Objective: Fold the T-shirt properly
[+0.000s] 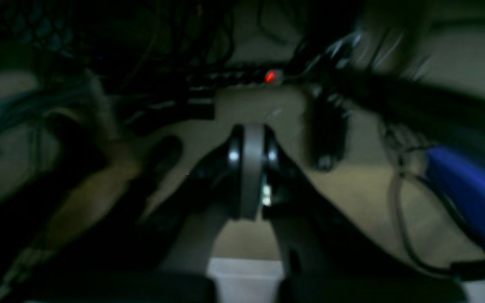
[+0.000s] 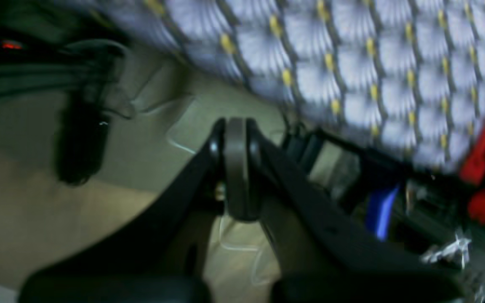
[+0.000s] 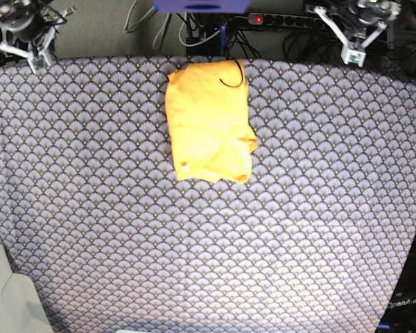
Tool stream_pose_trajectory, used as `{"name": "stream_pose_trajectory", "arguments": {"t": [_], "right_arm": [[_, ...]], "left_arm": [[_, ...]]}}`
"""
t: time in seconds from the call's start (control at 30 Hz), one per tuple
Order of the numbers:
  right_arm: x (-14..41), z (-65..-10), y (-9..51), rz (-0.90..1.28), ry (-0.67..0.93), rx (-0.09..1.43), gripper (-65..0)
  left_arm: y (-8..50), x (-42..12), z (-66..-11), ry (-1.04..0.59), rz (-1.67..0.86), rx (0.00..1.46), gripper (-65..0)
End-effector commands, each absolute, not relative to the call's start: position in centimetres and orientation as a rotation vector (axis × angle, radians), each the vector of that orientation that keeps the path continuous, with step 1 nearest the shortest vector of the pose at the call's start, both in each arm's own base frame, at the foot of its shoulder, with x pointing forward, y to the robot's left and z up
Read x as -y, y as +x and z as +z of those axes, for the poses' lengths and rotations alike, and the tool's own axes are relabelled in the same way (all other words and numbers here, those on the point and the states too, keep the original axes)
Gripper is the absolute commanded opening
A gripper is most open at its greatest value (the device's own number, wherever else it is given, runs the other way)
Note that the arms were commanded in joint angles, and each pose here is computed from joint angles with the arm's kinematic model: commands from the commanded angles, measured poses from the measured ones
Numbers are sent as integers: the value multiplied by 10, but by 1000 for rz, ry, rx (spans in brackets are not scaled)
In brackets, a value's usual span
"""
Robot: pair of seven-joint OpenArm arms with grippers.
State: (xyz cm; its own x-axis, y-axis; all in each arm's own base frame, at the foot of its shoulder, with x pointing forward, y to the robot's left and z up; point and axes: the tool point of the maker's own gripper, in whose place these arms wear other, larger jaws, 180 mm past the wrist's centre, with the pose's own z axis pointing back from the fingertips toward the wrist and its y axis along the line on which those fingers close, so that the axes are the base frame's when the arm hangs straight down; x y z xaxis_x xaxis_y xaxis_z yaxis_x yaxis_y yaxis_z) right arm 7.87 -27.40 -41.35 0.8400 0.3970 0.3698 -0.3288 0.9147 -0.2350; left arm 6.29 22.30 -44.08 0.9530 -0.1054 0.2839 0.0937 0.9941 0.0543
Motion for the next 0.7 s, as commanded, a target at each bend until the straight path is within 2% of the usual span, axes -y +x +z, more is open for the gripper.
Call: {"name": "stream_pose_trajectory", "arguments": {"t": [0.0, 0.23, 0.5, 0.67], "right_arm": [[282, -415, 73, 373, -192, 421, -650], [319, -466, 19, 121, -234, 365, -650], [330, -529, -25, -113, -172, 406, -650], [328, -564, -42, -256, -109, 401, -650]], "left_arm": [[56, -223, -445, 50, -123, 282, -650], [21, -181, -508, -35, -136, 258, -650], [-6, -142, -562, -186, -21, 260, -650], [-14, -135, -590, -233, 138, 276, -650]]}}
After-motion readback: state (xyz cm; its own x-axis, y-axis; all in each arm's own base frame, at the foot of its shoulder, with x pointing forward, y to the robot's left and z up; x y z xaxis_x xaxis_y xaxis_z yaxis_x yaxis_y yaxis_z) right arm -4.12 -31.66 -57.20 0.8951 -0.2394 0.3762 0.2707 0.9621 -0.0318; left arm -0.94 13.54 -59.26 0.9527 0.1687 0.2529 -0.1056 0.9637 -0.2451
